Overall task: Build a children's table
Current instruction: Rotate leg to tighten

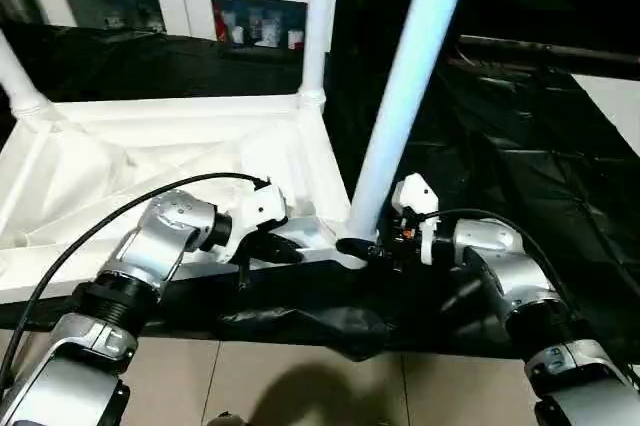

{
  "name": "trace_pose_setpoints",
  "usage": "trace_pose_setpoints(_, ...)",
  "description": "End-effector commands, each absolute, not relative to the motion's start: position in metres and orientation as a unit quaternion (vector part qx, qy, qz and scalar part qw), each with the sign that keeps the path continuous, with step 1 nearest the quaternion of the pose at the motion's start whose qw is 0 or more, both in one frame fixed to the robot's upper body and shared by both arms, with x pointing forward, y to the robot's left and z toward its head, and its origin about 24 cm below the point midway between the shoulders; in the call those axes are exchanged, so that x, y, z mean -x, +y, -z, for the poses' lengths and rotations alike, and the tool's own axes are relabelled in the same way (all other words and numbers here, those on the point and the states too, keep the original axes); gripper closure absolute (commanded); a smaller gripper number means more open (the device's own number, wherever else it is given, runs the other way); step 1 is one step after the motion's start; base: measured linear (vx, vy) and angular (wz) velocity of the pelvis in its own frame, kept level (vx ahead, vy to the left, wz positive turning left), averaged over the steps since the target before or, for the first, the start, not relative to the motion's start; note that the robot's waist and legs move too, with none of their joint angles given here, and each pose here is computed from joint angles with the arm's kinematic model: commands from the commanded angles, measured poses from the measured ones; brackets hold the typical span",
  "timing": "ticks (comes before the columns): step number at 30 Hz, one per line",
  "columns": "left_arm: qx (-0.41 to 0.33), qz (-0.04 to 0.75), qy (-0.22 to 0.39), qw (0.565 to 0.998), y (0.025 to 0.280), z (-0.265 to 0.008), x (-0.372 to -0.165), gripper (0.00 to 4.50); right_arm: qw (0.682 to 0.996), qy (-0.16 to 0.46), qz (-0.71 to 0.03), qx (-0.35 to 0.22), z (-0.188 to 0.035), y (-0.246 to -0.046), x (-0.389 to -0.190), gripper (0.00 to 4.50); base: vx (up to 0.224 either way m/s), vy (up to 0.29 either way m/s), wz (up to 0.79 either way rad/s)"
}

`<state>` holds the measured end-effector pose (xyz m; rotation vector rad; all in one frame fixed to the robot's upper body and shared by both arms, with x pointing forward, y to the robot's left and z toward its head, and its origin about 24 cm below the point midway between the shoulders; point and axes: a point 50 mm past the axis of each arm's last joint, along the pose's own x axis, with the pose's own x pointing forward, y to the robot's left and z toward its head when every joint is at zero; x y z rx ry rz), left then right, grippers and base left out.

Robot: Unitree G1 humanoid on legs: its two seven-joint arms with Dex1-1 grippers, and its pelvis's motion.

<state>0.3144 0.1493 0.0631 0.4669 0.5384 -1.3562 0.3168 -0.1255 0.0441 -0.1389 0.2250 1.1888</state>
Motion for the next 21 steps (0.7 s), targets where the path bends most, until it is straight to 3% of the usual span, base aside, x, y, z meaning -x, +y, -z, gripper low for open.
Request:
trace_pose_setpoints(1, -0.195, 0.642, 0.258, 0.695, 0.144, -0.054, -0.305, 4.5, 0.817, 0.117, -0.561, 0.064, -0.043, -0.128, -0.317, 1.09, 0.0, 0.0, 0.0)
trace_pose_setpoints(8, -0.195, 0.641, 0.264, 0.693, 0.147, -0.054, -0.304, 4.5, 0.818, 0.123, -0.558, 0.065, -0.042, -0.13, -0.316, 1.73, 0.0, 0.0, 0.0)
trace_pose_setpoints(14, -0.194, 0.63, 0.271, 0.702, 0.146, -0.049, -0.305, 4.5, 0.827, 0.128, -0.544, 0.061, -0.038, -0.131, -0.316, 1.84, 0.0, 0.0, 0.0)
trace_pose_setpoints(16, -0.188, 0.581, 0.279, 0.741, 0.145, -0.044, -0.314, 4.5, 0.857, 0.13, -0.496, 0.052, -0.033, -0.132, -0.321, 1.85, 0.0, 0.0, 0.0)
trace_pose_setpoints(17, -0.188, 0.581, 0.279, 0.741, 0.145, -0.044, -0.314, 4.5, 0.857, 0.13, -0.496, 0.052, -0.033, -0.132, -0.321, 1.85, 0.0, 0.0, 0.0)
trace_pose_setpoints(18, -0.178, 0.527, 0.271, 0.786, 0.141, -0.043, -0.326, 4.5, 0.896, 0.135, -0.421, 0.035, -0.027, -0.133, -0.33, 1.85, 0.0, 0.0, 0.0)
trace_pose_setpoints(20, -0.156, 0.45, 0.271, 0.836, 0.133, -0.04, -0.34, 4.5, 0.934, 0.151, -0.322, 0.022, -0.019, -0.131, -0.338, 1.86, -0.026, 0.001, -0.01)
trace_pose_setpoints(21, -0.156, 0.45, 0.271, 0.836, 0.133, -0.04, -0.34, 4.5, 0.934, 0.151, -0.322, 0.022, -0.019, -0.131, -0.338, 1.86, -0.051, 0.001, -0.01)
